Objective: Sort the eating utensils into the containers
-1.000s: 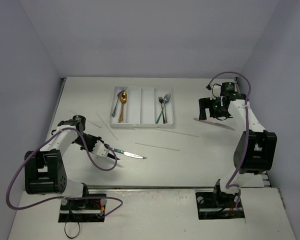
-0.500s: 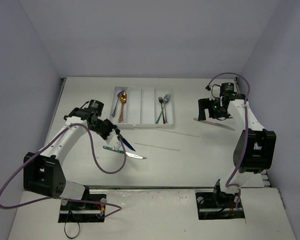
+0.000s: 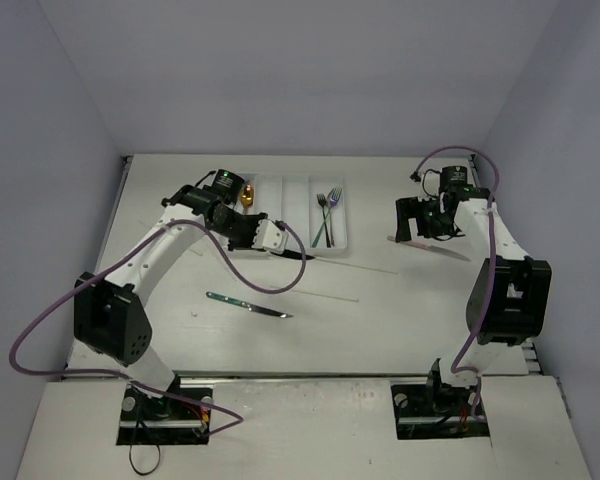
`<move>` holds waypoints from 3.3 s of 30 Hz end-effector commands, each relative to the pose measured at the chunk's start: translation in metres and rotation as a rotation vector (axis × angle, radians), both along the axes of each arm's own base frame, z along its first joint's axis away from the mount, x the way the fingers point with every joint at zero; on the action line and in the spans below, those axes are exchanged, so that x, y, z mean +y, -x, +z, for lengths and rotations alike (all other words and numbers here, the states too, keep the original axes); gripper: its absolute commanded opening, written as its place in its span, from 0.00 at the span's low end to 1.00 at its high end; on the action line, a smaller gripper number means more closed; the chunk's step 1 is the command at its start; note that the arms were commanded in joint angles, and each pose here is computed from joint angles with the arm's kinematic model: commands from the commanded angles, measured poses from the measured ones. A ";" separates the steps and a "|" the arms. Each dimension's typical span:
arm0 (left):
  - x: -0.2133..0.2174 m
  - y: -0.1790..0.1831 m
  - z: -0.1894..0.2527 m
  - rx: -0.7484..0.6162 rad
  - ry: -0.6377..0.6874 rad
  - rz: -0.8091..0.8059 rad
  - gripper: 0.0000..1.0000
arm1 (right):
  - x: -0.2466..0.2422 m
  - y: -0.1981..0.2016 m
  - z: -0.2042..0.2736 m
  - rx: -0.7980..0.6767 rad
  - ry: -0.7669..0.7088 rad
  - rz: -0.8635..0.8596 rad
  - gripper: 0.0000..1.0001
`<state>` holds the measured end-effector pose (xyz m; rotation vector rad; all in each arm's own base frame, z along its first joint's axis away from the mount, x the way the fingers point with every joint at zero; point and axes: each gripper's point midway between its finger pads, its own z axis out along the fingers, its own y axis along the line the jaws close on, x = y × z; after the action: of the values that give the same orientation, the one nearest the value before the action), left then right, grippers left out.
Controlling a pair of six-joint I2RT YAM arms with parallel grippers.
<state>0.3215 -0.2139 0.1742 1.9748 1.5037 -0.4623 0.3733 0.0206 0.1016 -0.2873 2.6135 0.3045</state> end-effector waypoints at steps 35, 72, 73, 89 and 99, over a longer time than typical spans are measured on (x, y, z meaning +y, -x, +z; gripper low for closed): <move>-0.001 -0.186 -0.019 0.466 0.398 1.669 0.00 | -0.009 -0.002 0.007 -0.022 -0.006 -0.007 0.87; -0.005 -0.183 0.028 0.461 0.500 1.548 0.66 | -0.030 -0.015 0.049 -0.148 0.084 -0.035 0.92; -0.004 -0.183 0.039 0.441 0.518 1.536 0.66 | -0.034 -0.019 0.062 -0.183 0.105 -0.043 0.92; 0.026 -0.088 0.097 0.103 0.375 1.023 0.66 | -0.055 -0.026 0.129 -0.356 0.238 -0.046 1.00; 0.023 -0.006 0.067 0.158 0.305 0.692 0.66 | -0.059 -0.022 0.083 -0.219 0.319 0.148 1.00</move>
<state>0.3617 -0.1801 0.2119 0.8423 2.1963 -0.4210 0.3949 -0.0363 0.1830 -0.4806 2.4288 -0.0744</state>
